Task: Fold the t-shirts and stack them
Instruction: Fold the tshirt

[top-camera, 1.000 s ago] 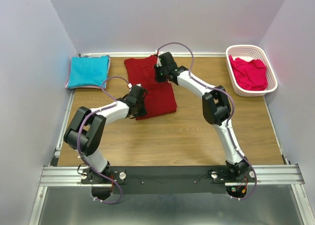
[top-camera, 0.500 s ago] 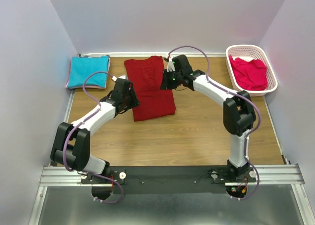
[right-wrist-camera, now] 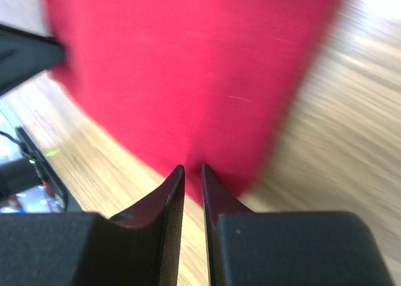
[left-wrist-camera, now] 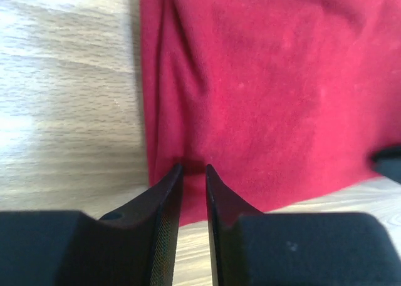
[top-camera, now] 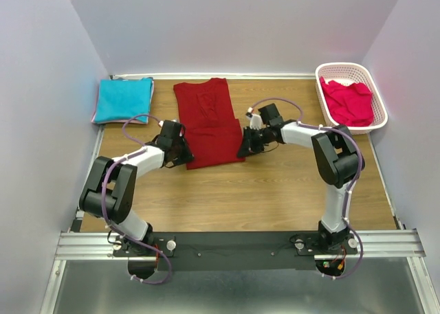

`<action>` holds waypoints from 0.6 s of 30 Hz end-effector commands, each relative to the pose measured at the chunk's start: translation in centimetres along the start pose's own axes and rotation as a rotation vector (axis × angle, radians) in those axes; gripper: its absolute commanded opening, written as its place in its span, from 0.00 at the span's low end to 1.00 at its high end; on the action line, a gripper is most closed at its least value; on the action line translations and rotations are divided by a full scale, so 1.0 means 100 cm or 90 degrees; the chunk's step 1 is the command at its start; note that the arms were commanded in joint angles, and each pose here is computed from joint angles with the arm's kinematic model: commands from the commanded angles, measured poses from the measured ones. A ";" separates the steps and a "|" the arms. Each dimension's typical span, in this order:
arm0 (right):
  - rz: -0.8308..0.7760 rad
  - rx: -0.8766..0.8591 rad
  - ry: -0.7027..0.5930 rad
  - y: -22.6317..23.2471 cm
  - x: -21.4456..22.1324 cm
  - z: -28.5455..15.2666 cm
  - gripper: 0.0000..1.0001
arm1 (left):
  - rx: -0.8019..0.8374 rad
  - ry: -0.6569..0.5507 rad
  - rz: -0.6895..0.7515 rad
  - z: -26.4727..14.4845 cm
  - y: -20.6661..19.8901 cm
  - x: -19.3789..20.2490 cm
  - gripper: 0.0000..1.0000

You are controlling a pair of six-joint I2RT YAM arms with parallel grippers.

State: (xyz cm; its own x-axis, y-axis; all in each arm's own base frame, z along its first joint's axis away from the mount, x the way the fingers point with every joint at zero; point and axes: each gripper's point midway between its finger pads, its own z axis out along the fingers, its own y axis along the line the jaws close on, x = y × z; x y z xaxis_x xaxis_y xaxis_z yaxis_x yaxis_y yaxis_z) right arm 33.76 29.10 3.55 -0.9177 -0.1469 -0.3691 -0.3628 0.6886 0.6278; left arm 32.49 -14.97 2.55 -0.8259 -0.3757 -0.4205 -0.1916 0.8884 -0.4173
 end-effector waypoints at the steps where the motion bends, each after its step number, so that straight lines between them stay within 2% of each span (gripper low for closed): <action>1: 0.105 -0.025 0.018 -0.031 0.016 -0.002 0.24 | -0.033 0.041 -0.040 0.003 0.030 0.023 0.29; 3: 0.137 -0.014 0.027 -0.043 0.030 -0.007 0.24 | -0.039 0.048 -0.053 -0.001 0.040 0.031 0.29; 7: 0.134 -0.020 0.026 -0.035 0.037 -0.017 0.25 | -0.035 0.033 -0.054 -0.011 0.043 0.029 0.29; 12: 0.015 -0.029 -0.034 0.002 0.002 -0.032 0.27 | -0.018 -0.027 -0.048 -0.037 0.035 0.013 0.44; 16: -0.074 -0.033 -0.091 0.029 -0.045 -0.035 0.38 | -0.040 -0.072 -0.041 -0.052 0.040 0.003 0.52; 18: -0.122 -0.053 -0.083 0.043 -0.052 -0.022 0.41 | -0.047 -0.064 -0.037 -0.052 0.045 0.008 0.54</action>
State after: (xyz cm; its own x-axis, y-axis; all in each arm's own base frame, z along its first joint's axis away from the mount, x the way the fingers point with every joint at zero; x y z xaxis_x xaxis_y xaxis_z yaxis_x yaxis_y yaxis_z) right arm 34.37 28.56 6.74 -0.9025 -0.1058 -0.4175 -0.3832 0.6397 0.6663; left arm 29.30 -11.72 5.60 -0.7542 -0.4616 -0.4670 -0.2373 0.8548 -0.4616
